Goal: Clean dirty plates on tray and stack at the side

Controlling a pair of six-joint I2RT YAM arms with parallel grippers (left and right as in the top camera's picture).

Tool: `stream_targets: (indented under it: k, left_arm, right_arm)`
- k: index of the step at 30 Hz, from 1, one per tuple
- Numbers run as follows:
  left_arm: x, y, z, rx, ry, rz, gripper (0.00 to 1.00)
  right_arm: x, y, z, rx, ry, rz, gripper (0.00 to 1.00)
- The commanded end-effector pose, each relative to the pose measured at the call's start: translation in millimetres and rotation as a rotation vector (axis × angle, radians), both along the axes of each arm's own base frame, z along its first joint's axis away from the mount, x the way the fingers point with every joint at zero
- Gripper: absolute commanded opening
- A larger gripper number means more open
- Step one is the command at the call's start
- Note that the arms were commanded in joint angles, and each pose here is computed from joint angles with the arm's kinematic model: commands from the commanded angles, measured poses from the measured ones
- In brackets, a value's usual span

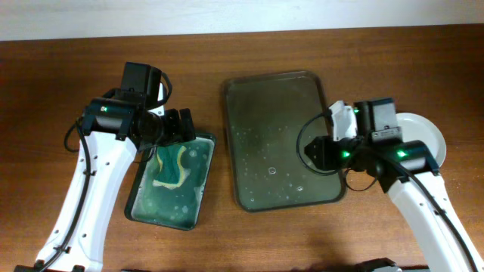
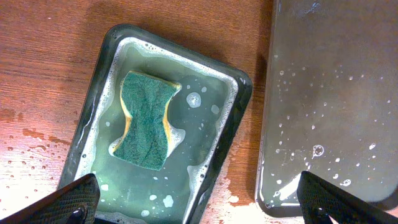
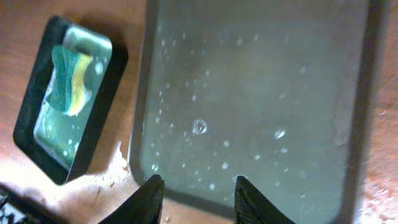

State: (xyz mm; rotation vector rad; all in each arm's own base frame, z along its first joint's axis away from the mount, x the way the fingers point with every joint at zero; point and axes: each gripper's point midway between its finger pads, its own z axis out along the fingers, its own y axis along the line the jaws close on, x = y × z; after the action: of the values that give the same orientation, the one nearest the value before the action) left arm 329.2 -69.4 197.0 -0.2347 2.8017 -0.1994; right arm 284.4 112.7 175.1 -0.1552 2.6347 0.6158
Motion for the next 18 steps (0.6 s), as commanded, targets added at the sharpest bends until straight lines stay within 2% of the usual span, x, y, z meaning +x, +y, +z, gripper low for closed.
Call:
stream_targets:
  k: [1,3,4,5,8,14,18]
  left_arm:
    - [0,0,4,-0.006,-0.013,-0.006,0.99]
    - [0,0,4,-0.006,-0.013,-0.006,1.0]
    - [0,0,4,-0.006,-0.013,-0.006,0.99]
    - [0,0,4,-0.006,-0.013,-0.006,0.99]
    - [0,0,4,-0.006,-0.013,-0.006,0.99]
    - [0,0,4,-0.006,-0.013,-0.006,0.99]
    - [0,0,4,-0.006,-0.013,-0.006,1.0]
  right_arm:
    - [0,3,-13,-0.01,0.063,-0.009,0.43]
    - [1,5,-14,0.004,0.07,-0.001,0.61]
    - [1,10,-11,0.029,0.064,0.011,0.74]
    - [1,17,-7,0.07,0.058,0.032,0.98]
    - [-2,30,2,0.154,0.059,0.074,0.98]
    - [-2,14,-4,0.075,0.042,0.073,0.98]
    - [-14,2,50,-0.025,-0.269,0.204,0.98]
